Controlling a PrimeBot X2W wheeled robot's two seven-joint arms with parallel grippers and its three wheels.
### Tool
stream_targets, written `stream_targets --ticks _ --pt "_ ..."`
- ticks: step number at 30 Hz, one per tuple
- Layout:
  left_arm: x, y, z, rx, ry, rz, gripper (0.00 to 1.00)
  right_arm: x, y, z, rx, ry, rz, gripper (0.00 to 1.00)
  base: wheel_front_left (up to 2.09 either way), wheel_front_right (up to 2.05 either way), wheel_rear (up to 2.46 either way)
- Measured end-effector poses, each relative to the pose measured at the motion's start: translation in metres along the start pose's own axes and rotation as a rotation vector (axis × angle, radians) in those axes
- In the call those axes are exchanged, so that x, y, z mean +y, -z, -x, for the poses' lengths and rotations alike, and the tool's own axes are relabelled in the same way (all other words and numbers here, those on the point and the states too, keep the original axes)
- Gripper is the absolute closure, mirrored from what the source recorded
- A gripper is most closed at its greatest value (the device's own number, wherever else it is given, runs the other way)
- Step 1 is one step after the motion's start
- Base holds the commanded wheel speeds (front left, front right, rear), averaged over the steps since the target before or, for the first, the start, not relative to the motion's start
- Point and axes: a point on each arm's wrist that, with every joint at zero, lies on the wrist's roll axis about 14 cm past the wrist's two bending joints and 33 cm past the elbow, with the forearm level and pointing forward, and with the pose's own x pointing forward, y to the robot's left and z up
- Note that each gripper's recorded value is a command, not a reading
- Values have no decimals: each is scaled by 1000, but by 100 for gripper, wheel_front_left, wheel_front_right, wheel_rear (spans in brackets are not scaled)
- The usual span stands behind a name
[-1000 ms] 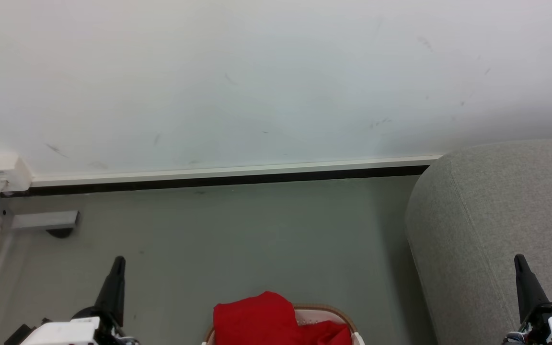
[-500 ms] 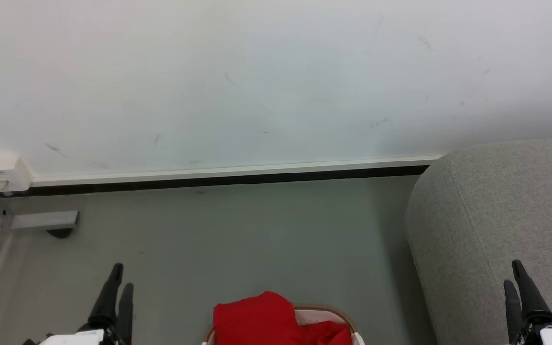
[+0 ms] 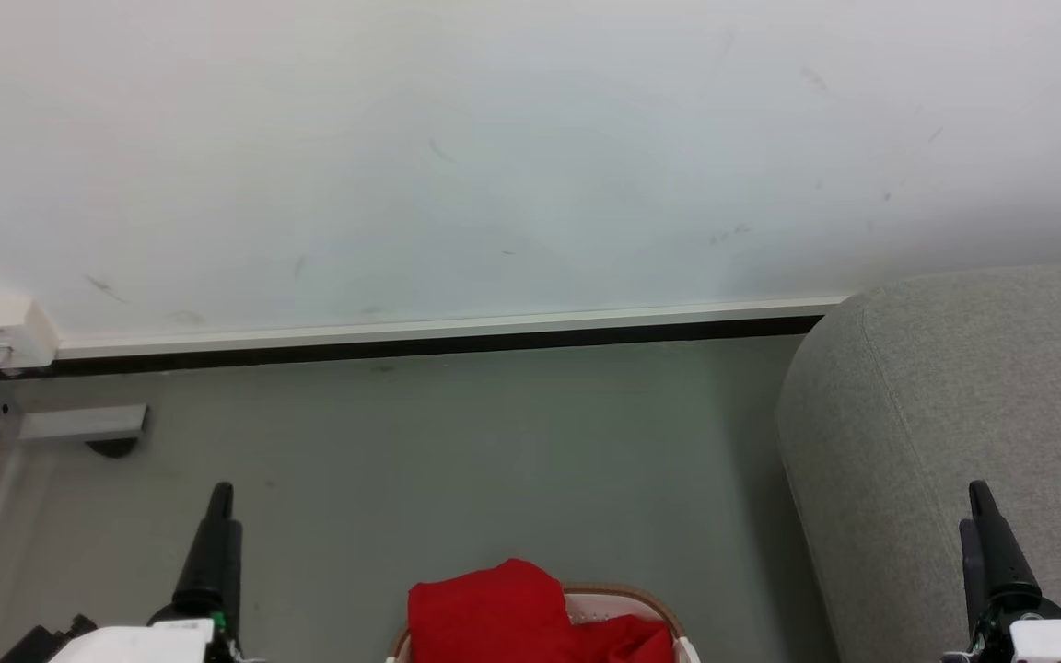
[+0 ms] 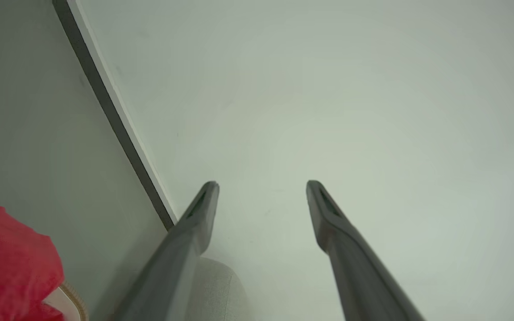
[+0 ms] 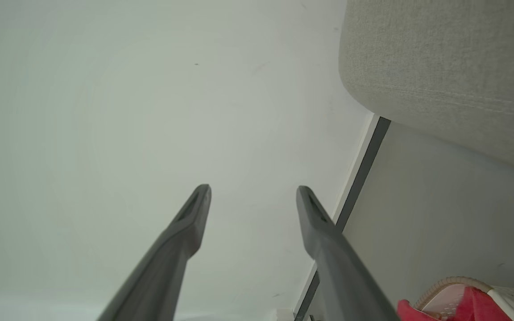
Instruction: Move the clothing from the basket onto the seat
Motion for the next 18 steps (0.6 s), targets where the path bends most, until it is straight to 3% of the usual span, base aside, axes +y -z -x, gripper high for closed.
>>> stream_targets --ticks 18 --pt "-15 0 0 -28 30 -387 0 12 9 -1 5 -41 322 0 0 0 0"
